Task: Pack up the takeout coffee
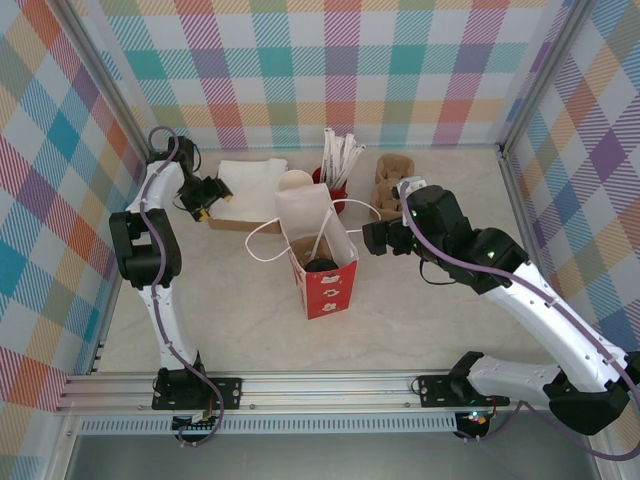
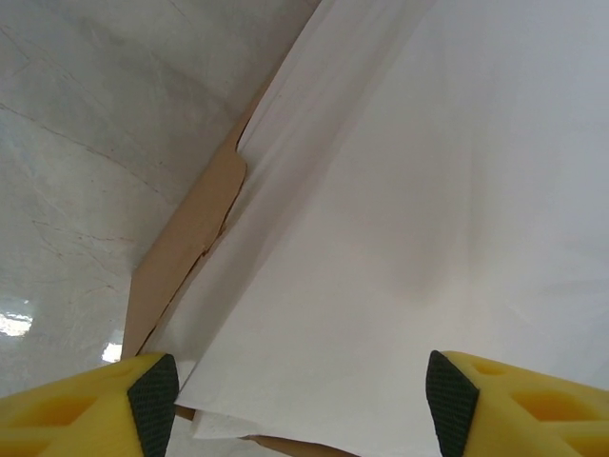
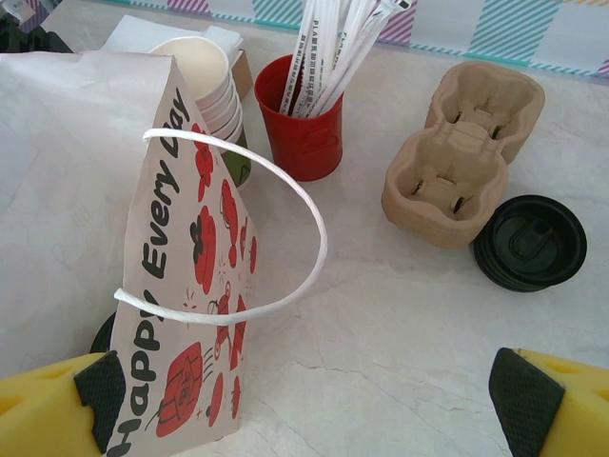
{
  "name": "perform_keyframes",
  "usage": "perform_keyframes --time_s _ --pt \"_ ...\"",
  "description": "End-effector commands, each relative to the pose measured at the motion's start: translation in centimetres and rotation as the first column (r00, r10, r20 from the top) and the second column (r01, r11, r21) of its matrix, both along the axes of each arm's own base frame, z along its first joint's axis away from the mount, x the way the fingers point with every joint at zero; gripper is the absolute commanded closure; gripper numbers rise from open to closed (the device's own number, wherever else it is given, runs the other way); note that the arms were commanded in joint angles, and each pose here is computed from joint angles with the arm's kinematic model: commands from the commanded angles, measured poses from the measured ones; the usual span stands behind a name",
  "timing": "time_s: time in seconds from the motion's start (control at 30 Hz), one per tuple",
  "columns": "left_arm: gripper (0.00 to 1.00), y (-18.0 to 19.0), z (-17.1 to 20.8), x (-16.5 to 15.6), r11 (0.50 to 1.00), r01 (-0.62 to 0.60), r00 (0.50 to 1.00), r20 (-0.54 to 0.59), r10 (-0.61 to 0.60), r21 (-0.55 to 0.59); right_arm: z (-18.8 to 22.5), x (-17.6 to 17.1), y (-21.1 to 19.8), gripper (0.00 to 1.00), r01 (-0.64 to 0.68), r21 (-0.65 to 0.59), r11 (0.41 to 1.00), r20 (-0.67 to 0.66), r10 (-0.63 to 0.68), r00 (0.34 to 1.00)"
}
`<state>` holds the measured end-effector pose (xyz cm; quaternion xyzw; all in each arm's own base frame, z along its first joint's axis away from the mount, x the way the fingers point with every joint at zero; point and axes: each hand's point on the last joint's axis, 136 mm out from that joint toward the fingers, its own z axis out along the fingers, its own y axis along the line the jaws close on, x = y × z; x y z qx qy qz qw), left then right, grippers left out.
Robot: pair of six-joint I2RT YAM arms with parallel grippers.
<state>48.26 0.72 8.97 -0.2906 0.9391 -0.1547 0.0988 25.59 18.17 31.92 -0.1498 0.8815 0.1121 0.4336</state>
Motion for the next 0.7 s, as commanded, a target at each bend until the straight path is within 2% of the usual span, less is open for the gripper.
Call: perform_keyframes --time_s 0.0,0.43,0.67 --pt "0.33 -0.9 -1.0 0.2 0.999 0.006 1.0 -0.013 -0.007 -0.052 0.0 0.2 0.0 0.0 0.008 0.002 1.0 0.001 -0.008 1.0" --pt "0.62 -1.7 0.4 1.5 0.997 0.026 0.999 0.04 -0.023 -0.071 -0.5 0.3 0.4 0.0 0.0 0.004 1.0 -0.013 0.0 1.0" --pt "0.63 -1.3 1.0 1.5 0.999 0.033 0.999 0.043 -0.032 -0.037 -0.8 0.2 0.4 0.0 0.0 0.002 1.0 -0.022 0.0 1.0"
